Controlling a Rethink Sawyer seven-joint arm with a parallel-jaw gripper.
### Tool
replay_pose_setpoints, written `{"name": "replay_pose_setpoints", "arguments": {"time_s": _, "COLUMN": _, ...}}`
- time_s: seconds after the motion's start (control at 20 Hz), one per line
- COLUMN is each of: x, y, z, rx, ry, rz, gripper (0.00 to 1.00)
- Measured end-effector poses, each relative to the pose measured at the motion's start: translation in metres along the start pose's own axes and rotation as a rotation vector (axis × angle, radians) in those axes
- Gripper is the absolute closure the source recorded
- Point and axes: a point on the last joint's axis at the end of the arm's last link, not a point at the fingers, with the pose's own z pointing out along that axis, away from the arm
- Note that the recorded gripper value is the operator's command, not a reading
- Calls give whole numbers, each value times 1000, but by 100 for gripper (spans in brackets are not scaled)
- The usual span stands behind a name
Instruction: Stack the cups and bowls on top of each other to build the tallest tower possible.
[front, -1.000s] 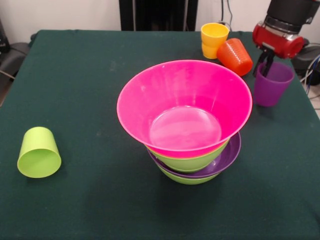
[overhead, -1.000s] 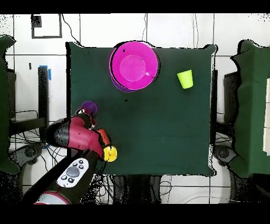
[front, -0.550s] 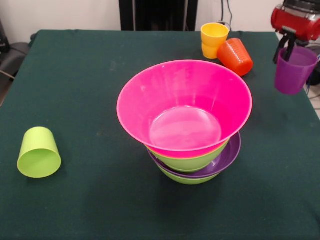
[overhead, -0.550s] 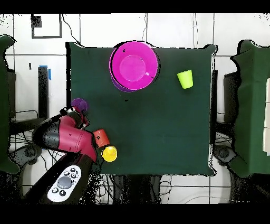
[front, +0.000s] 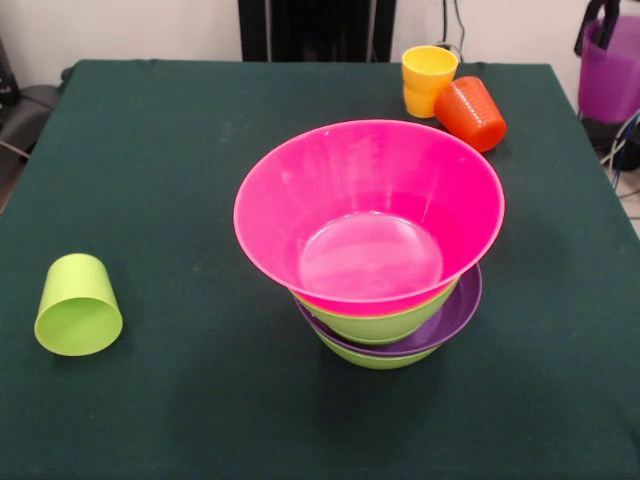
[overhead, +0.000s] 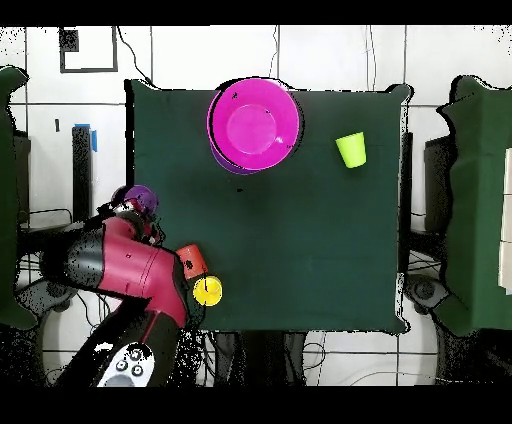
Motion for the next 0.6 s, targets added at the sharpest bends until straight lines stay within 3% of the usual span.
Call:
{"name": "replay_pose_setpoints", "arguments": {"time_s": 0.25, "x": -18, "y": -7, "z": -39, "rx": 43, "ry": 55, "rz": 7, "gripper": 100}}
{"name": "replay_pose_setpoints", "arguments": {"time_s": 0.6, "x": -41, "y": -5, "z": -76, "rx": 44, "ry": 78, "rz": 9, "gripper": 100}}
